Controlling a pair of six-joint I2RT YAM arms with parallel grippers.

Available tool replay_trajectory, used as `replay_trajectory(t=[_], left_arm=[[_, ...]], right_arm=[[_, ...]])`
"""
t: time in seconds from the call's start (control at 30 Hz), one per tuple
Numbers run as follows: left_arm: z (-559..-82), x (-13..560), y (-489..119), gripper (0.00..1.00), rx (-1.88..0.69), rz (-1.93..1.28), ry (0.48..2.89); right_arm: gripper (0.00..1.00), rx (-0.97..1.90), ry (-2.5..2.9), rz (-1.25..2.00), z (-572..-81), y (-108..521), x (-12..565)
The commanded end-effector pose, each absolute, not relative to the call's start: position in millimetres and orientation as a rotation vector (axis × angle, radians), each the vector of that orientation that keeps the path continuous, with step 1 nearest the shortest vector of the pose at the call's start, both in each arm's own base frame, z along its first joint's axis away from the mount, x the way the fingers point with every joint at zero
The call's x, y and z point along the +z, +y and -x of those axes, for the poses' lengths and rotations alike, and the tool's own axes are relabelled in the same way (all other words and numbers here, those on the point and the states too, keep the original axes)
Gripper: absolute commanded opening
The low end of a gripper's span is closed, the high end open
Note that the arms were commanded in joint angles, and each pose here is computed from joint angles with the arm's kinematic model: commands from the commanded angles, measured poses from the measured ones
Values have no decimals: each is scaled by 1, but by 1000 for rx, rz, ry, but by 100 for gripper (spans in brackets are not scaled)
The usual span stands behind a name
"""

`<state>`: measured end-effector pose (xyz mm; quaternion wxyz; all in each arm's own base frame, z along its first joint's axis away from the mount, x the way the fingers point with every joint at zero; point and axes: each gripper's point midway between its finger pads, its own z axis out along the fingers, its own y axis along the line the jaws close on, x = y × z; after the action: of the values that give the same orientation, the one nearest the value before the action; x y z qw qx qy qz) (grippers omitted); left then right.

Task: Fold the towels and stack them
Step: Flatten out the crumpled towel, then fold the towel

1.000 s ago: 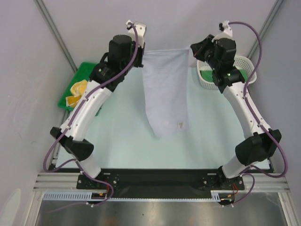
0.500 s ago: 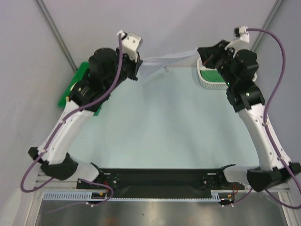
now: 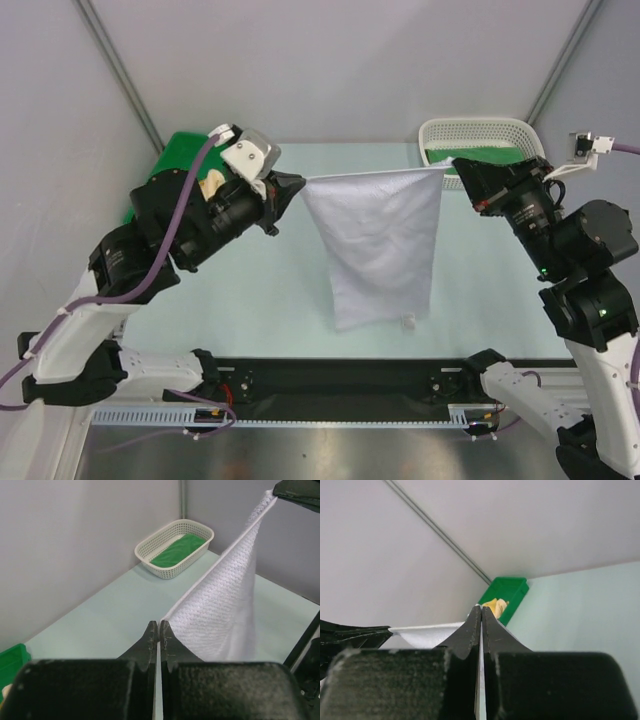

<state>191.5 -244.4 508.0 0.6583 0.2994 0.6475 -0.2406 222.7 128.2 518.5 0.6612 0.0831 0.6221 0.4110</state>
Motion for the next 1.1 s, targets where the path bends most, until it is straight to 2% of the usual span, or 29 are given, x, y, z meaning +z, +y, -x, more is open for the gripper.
replay_trajectory(t=[0.0,0.1,0.27,0.3,0.37,0.4,0.5,0.53,0.6,0.63,0.67,0.7,0.73,0.77,0.83,0.93,1.07], left_arm=[[-211,495,-239,0,-430,-617,1539],[-238,473,-240,0,-415,-604,1613],[-306,407,-229,0,-314,-562,1759],[-318,396,-230,0,-309,-565,1780],[-357,363,-229,0,-282,-562,1833],[-371,352,-229,0,-280,-561,1849],[-427,312,-229,0,-238,-569,1888],[-447,316,-229,0,-221,-556,1861],[-492,271,-224,0,-185,-565,1957],[-511,293,-223,0,-177,-548,1925],[-535,253,-226,0,-180,-593,1990],[-548,250,-224,1,-162,-598,1988],[-563,272,-222,0,-135,-611,1932],[-579,241,-224,0,-117,-628,1973],[-594,248,-222,0,-111,-644,1933],[-595,234,-221,0,-127,-670,1933],[-565,224,-227,0,-216,-748,1937]], right_arm=[[0,834,1484,-327,-249,117,491],[0,718,1560,-372,-279,115,458],[0,681,1617,-367,-336,132,404],[0,666,1669,-372,-358,138,380],[0,706,1660,-338,-388,151,373],[0,682,1725,-354,-419,153,341],[0,748,1719,-314,-469,164,334],[0,762,1798,-306,-493,172,296],[0,812,1757,-275,-528,181,302],[0,825,1816,-276,-553,185,265],[0,844,1769,-246,-570,190,285],[0,854,1766,-237,-582,192,283],[0,875,1821,-234,-599,197,248],[0,894,1773,-217,-612,199,267],[0,901,1827,-244,-628,199,235],[0,909,1858,-300,-636,191,226],[0,924,1933,-366,-615,180,214]])
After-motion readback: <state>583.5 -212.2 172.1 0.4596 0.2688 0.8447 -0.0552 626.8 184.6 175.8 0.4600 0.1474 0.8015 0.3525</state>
